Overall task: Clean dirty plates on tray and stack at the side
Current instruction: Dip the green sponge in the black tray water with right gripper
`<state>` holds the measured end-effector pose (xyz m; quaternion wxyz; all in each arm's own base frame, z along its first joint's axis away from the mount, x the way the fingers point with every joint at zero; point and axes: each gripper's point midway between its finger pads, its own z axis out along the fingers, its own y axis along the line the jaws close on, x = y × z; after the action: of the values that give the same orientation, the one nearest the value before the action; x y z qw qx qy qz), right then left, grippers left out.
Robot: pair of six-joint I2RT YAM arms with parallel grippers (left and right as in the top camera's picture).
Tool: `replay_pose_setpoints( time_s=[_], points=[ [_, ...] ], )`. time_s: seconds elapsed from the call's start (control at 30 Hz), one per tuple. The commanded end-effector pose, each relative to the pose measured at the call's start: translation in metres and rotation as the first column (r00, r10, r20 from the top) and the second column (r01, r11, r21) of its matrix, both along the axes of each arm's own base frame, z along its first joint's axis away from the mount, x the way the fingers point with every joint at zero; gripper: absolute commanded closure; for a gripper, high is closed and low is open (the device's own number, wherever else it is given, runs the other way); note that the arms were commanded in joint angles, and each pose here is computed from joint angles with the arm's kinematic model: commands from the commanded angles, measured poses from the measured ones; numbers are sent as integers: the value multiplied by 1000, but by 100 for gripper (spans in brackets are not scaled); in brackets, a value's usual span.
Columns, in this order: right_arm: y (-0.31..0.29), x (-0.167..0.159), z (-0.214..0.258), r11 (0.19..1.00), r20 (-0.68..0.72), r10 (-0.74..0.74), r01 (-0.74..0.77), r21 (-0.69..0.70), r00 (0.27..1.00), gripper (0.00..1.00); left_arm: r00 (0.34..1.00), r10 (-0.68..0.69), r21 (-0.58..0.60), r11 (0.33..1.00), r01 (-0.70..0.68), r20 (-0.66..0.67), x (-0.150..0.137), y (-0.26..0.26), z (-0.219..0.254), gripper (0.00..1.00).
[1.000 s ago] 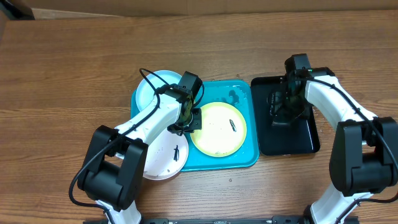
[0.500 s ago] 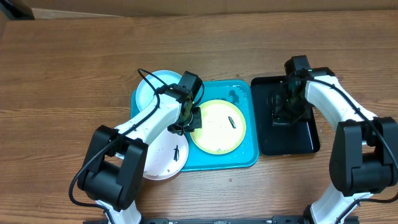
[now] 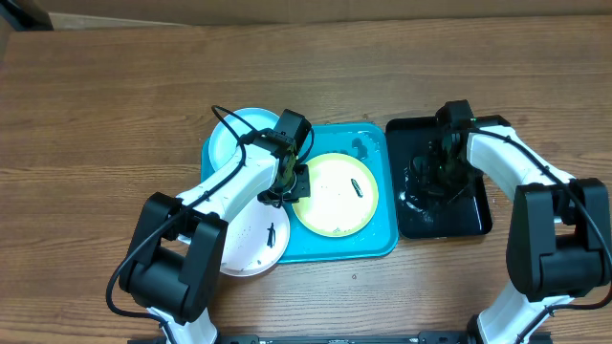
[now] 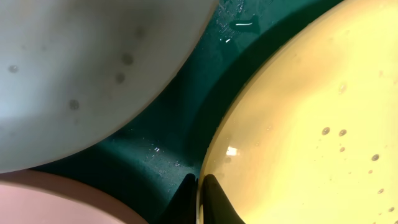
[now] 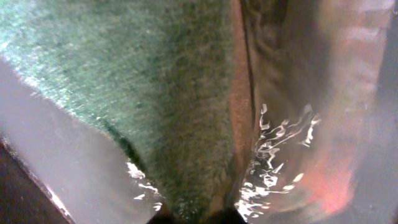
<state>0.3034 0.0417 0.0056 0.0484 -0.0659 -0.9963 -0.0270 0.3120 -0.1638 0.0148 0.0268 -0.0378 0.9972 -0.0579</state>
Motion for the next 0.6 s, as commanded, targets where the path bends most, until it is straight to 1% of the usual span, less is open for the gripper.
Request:
replay_pose_setpoints(
  time_s=[0.0,0.03,0.07,0.1,0.27,0.4,0.5,0.57],
  points=[
    [1,10,16,1000,6,0,0,5,1000,47,1000,15,25,1000,-15,-25,-5,3,-8,91],
    [2,12,21,1000,6,0,0,5,1000,35,1000,15,25,1000,-15,-25,-5,3,-8,90],
    [2,14,26,1000,8,2,-2,5,1000,28,1000,15,25,1000,-15,-25,-5,3,-8,89],
    [2,18,32,1000,15,8,-8,6,1000,26,1000,16,25,1000,-15,-25,-5,3,-8,89],
    [-6,34,37,999,73,12,-9,-45,997,24,1000,16,25,1000,-15,-24,-5,3,-8,88],
    [-5,34,29,999,83,11,-8,-40,997,29,1000,16,25,1000,-15,-25,-5,3,-8,88],
    [-5,36,17,999,108,11,-7,-36,994,29,1000,16,25,1000,-15,-25,-5,3,-8,88],
    [0,41,12,1000,136,8,-7,-7,991,29,1000,16,25,1000,-15,-25,-5,3,-8,88]
  ],
)
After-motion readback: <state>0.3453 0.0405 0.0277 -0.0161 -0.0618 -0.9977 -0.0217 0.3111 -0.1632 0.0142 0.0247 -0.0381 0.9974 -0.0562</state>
